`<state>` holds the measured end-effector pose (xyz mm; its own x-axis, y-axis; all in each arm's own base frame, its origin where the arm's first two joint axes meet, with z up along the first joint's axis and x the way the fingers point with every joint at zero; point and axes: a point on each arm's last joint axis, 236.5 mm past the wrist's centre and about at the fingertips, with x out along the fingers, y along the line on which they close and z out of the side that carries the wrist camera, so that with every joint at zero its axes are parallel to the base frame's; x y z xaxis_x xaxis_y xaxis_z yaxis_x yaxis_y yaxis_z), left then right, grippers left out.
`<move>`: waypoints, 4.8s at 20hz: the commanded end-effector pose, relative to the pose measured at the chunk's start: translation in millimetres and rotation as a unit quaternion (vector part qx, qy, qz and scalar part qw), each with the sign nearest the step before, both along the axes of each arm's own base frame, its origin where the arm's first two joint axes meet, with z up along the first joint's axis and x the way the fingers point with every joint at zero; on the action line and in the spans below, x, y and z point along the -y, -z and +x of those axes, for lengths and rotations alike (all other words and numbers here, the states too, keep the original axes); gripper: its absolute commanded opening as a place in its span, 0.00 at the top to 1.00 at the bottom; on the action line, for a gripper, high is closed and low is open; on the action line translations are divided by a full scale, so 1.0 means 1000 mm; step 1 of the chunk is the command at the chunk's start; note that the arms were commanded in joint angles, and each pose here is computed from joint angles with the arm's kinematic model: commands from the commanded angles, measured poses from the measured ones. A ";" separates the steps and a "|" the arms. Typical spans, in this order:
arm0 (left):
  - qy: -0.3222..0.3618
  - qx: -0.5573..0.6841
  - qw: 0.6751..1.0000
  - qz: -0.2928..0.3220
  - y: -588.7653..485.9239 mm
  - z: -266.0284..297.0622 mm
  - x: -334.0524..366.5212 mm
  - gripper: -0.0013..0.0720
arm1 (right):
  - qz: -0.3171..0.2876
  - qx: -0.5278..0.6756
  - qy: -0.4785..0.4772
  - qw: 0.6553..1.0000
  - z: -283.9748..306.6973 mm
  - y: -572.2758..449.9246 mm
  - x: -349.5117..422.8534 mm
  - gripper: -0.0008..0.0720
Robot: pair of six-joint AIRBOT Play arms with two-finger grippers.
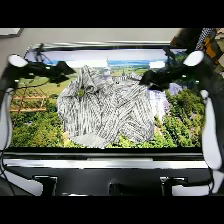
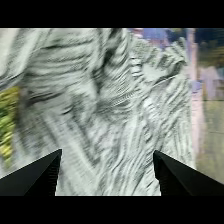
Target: Fold the clothes and pants, and hang the long-sleeved shirts on hangers.
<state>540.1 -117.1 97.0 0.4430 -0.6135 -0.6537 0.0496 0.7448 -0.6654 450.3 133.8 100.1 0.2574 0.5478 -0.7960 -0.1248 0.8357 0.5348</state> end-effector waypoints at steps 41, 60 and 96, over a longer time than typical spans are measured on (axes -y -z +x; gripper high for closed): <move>-0.052 -0.210 0.973 0.081 0.199 -0.245 0.000 0.28 | 0.214 -0.137 0.179 0.950 -0.181 0.126 -0.151 0.94; -0.040 0.544 0.838 0.021 -0.455 -0.229 0.010 0.94 | 0.215 0.431 -0.065 0.874 -0.215 -0.404 -0.068 0.94; -0.035 -0.004 0.996 0.081 0.024 -0.002 0.021 0.06 | 0.026 0.002 0.004 1.000 0.050 -0.002 -0.013 0.24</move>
<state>556.5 -162.8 76.0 0.5439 -0.4708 -0.6946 0.0595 0.8473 -0.5278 538.9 169.7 106.5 0.3903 0.6156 -0.6846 -0.0847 0.7644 0.6391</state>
